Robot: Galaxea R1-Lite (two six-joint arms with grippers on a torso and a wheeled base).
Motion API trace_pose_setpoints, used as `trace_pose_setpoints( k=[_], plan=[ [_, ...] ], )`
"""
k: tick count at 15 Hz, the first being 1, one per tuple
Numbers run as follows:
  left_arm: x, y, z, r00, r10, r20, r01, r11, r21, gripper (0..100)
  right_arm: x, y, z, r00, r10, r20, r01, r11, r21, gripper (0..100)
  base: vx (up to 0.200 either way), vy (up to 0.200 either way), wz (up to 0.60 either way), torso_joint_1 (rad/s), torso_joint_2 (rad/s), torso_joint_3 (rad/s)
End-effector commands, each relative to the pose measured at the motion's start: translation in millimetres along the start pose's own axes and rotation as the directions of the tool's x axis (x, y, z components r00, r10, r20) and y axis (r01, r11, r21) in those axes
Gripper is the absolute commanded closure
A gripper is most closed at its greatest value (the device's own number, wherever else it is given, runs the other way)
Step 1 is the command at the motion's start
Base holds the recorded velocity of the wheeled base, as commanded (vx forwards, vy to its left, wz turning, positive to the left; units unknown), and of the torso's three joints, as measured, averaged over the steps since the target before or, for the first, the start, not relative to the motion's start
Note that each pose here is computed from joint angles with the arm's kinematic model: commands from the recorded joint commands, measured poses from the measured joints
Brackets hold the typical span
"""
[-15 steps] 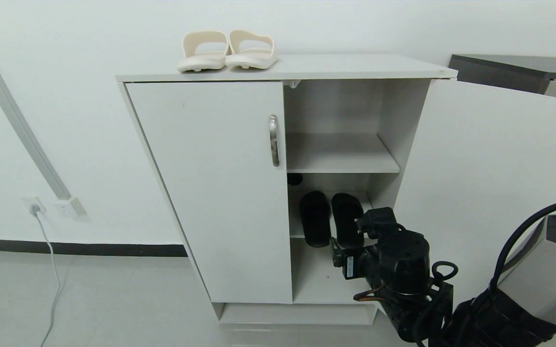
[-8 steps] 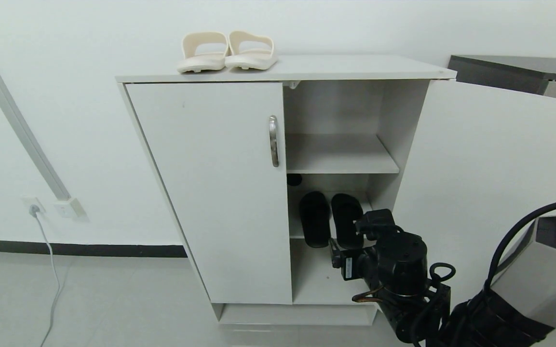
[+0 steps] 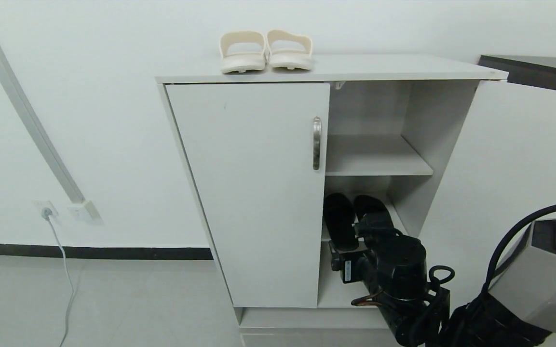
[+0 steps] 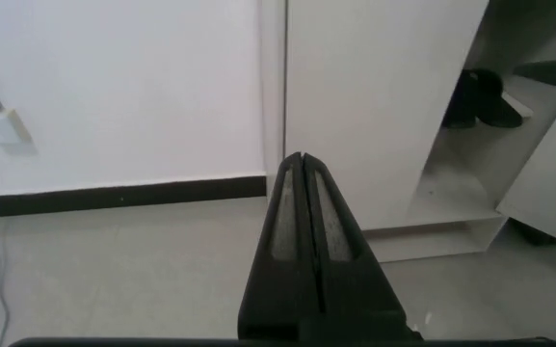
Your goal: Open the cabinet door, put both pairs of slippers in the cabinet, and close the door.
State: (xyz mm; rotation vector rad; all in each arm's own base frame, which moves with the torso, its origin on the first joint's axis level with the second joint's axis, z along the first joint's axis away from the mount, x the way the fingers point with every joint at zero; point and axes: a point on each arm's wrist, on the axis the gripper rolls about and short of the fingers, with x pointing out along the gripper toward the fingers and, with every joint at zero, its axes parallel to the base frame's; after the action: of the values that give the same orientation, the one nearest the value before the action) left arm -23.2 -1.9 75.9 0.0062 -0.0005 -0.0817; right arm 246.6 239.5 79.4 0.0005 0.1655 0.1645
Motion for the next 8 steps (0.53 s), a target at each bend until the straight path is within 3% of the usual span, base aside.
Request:
trace_pose_setpoints(
  k=[1, 8],
  plan=[
    [0.1, 0.0, 0.0, 1.0, 0.0, -0.002, 0.0, 1.0, 0.0, 100, -0.3, -0.3, -1.5, 1.0, -0.001, -0.005, 0.001, 1.0, -0.003, 0, 0.0, 0.2, 0.0, -0.002, 0.0, -0.002],
    [0.1, 0.0, 0.0, 1.0, 0.0, -0.002, 0.0, 1.0, 0.0, 100, -3.0, -2.5, 0.4, 1.0, 0.007, 0.017, -0.007, 1.0, 0.013, 0, 0.0, 0.2, 0.0, 0.003, 0.0, 0.004]
  ],
)
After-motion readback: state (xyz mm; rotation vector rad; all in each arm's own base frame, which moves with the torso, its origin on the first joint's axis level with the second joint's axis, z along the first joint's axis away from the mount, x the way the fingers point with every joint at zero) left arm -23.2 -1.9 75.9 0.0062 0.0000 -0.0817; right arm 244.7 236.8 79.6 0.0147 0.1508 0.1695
